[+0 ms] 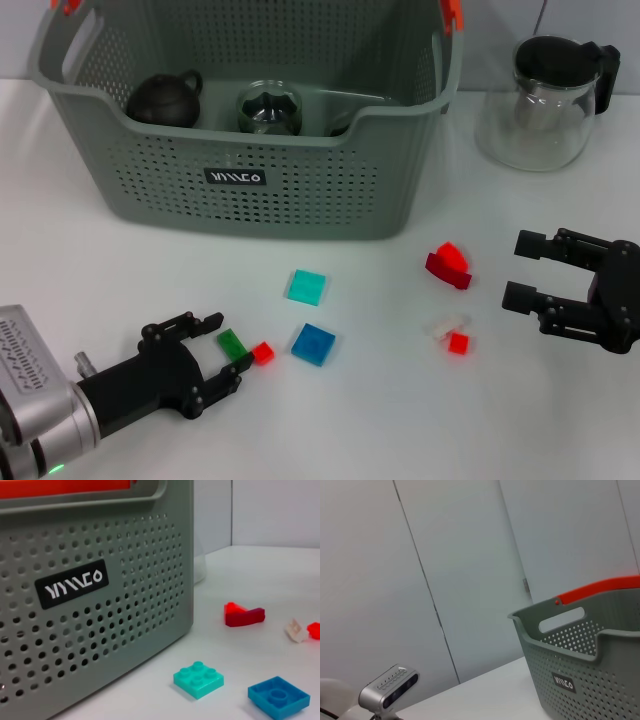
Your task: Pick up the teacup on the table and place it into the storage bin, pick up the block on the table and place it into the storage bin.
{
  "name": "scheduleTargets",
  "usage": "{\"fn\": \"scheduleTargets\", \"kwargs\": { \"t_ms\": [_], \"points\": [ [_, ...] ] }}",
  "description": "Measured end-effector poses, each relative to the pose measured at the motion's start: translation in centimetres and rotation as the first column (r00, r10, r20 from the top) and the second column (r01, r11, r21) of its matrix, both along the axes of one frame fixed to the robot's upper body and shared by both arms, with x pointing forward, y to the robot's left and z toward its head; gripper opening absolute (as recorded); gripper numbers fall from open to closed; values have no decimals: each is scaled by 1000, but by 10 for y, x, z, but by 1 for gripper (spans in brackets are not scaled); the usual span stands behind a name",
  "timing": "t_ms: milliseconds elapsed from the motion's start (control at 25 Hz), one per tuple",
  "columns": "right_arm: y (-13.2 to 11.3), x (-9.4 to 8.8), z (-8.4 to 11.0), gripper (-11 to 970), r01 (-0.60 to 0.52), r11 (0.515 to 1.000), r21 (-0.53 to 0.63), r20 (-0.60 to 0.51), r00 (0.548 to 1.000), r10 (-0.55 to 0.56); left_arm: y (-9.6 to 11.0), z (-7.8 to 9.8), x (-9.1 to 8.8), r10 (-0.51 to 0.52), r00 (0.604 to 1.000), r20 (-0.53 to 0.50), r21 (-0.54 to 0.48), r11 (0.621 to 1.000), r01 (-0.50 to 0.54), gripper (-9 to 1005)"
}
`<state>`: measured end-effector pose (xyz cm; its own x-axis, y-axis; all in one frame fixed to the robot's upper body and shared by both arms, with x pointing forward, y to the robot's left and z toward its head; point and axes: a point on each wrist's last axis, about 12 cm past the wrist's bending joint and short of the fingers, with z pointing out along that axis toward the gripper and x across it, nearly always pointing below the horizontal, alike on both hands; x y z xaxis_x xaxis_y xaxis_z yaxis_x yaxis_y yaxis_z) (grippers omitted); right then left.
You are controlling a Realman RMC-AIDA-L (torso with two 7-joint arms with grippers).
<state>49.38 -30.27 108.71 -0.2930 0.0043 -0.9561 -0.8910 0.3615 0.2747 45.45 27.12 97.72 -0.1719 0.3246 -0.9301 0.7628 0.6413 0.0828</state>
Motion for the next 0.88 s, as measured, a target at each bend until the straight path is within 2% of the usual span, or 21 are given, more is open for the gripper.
{"fn": "scheduleTargets", "kwargs": {
  "t_ms": [440, 560, 640, 800, 880],
  "points": [
    [0, 0, 0, 791, -1, 1000, 1, -1, 1000, 1, 0, -1, 0, 13, 1000, -10, -5, 1000, -13, 593],
    [1, 0, 0, 791, -3, 1000, 3, -2, 1000, 3, 1, -1, 0, 14, 1000, -11, -5, 1000, -14, 416],
    [1, 0, 0, 791, -3, 1000, 3, -3, 1000, 3, 1, 0, 0, 15, 1000, -11, -9, 1000, -15, 410],
    [1, 0, 0, 791, -3, 1000, 4, -5, 1000, 3, 10, 14, -3, 32, 999, 12, -125, 992, -30, 400],
    [0, 0, 1, 791, -3, 1000, 4, -5, 1000, 3, 22, 30, -7, 37, 998, 45, -223, 974, -26, 401]
  ]
}}
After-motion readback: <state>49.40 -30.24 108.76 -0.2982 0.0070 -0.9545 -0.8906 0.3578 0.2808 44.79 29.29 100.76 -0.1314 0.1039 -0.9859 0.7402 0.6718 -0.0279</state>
